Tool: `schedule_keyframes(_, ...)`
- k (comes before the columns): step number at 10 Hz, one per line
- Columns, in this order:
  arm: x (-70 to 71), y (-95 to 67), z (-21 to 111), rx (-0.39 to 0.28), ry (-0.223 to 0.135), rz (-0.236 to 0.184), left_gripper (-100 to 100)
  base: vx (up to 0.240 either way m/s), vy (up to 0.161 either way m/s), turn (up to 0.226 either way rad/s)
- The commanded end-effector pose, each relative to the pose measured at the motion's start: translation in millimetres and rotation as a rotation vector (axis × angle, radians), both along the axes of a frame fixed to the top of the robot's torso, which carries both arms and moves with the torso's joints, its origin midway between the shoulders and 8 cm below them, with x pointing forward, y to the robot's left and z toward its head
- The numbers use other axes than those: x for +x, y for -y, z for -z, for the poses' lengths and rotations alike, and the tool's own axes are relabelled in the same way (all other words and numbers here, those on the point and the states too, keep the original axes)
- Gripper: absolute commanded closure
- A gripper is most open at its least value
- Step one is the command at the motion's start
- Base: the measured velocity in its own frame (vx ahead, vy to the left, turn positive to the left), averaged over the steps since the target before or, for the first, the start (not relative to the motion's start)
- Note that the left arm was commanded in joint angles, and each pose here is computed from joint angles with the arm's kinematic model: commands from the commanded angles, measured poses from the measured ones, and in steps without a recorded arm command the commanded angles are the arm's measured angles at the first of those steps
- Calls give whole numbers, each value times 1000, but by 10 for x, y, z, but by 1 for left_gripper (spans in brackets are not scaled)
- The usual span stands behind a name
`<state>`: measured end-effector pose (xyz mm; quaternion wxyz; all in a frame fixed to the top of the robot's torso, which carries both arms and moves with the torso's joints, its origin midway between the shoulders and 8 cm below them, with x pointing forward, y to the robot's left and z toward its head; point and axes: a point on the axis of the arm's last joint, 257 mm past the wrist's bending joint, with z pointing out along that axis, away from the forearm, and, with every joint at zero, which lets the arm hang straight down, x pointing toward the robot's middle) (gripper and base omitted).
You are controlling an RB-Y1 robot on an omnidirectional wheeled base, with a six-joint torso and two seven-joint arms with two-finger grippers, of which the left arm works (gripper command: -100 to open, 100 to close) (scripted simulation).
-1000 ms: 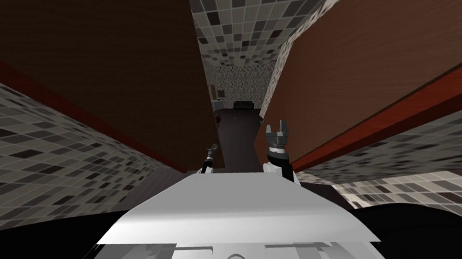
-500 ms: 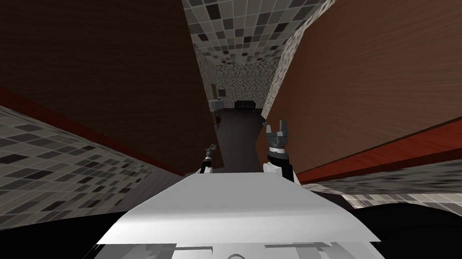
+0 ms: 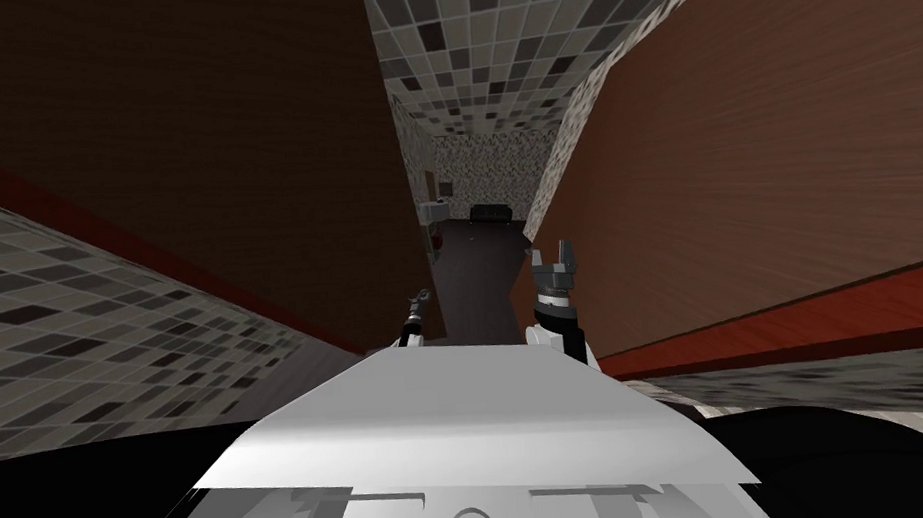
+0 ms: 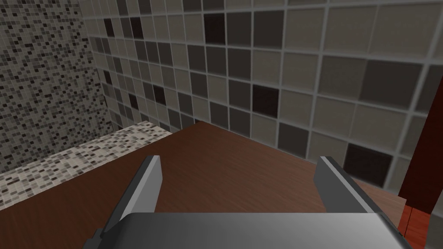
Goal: Push the door open
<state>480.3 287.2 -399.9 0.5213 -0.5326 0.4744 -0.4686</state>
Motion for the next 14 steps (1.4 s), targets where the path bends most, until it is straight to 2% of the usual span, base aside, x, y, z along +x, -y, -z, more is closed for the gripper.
schedule_keyframes(1,22,-139,-88,8,19,-18,100,109,-36,19)
schedule_keyframes(3,22,-139,-88,8,19,-18,100,34,-3,-9)
schedule_keyframes(4,4,-275,-87,9,19,-51,100,105,-35,63)
schedule_keyframes(14,-103,-813,-86,8,16,-181,100,189,-84,65)
